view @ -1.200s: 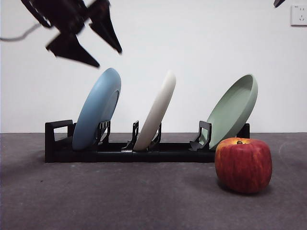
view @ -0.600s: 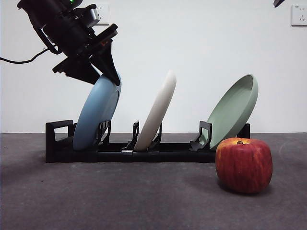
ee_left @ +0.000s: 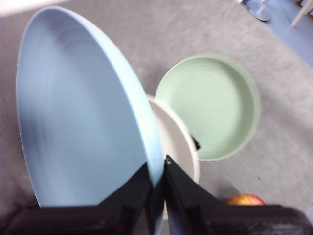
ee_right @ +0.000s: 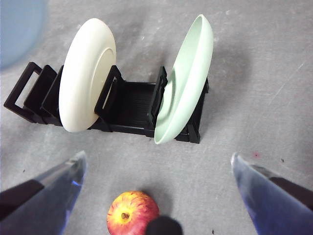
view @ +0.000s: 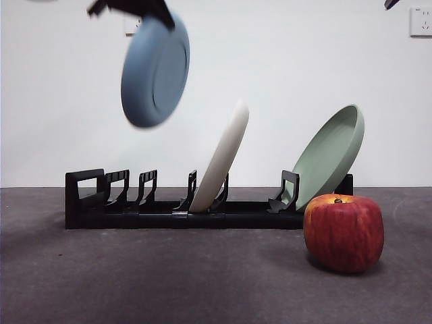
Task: Take the blue plate from the plate rack,put the plate on the table,take the apple from the table,put the apple in the plate
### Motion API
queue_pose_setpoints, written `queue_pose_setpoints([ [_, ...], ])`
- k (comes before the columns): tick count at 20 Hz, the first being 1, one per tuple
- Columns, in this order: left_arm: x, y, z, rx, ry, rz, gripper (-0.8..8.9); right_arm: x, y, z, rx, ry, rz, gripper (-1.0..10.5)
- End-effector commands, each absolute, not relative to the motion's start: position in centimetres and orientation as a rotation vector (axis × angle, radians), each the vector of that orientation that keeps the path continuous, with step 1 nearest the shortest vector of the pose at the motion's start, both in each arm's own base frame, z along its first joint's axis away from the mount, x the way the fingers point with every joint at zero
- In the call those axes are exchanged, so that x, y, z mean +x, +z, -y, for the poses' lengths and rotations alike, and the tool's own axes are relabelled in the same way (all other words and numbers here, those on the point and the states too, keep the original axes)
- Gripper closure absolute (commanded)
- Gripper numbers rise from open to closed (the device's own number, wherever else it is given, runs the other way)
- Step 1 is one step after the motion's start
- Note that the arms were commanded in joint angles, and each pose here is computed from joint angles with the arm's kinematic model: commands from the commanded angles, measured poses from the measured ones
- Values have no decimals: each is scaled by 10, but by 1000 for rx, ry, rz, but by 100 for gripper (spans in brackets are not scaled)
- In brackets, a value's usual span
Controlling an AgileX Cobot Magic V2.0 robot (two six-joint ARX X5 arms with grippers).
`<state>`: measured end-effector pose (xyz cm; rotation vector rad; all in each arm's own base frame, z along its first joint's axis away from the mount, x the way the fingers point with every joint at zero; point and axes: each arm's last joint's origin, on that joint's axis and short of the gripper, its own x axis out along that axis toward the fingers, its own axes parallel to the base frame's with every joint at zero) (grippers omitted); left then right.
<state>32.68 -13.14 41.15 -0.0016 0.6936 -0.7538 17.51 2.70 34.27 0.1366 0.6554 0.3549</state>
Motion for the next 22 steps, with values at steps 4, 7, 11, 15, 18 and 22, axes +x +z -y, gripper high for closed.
queue_pose_setpoints([
  [4,262,459,127,230,-736,-684,820,176,344,-27,142,355,-639,445],
  [7,217,471,124,376,-619,-717,820,177,345,-27,141,356,-627,445],
  [11,164,480,124,422,-561,-715,820,178,348,-27,137,356,-593,446],
  [15,129,451,141,472,-461,-751,820,180,350,-27,135,358,-567,446],
  [18,111,398,163,555,-359,-828,821,180,350,-27,135,358,-567,446],
  [22,100,326,201,584,-415,-829,822,180,350,-27,135,358,-568,446],
])
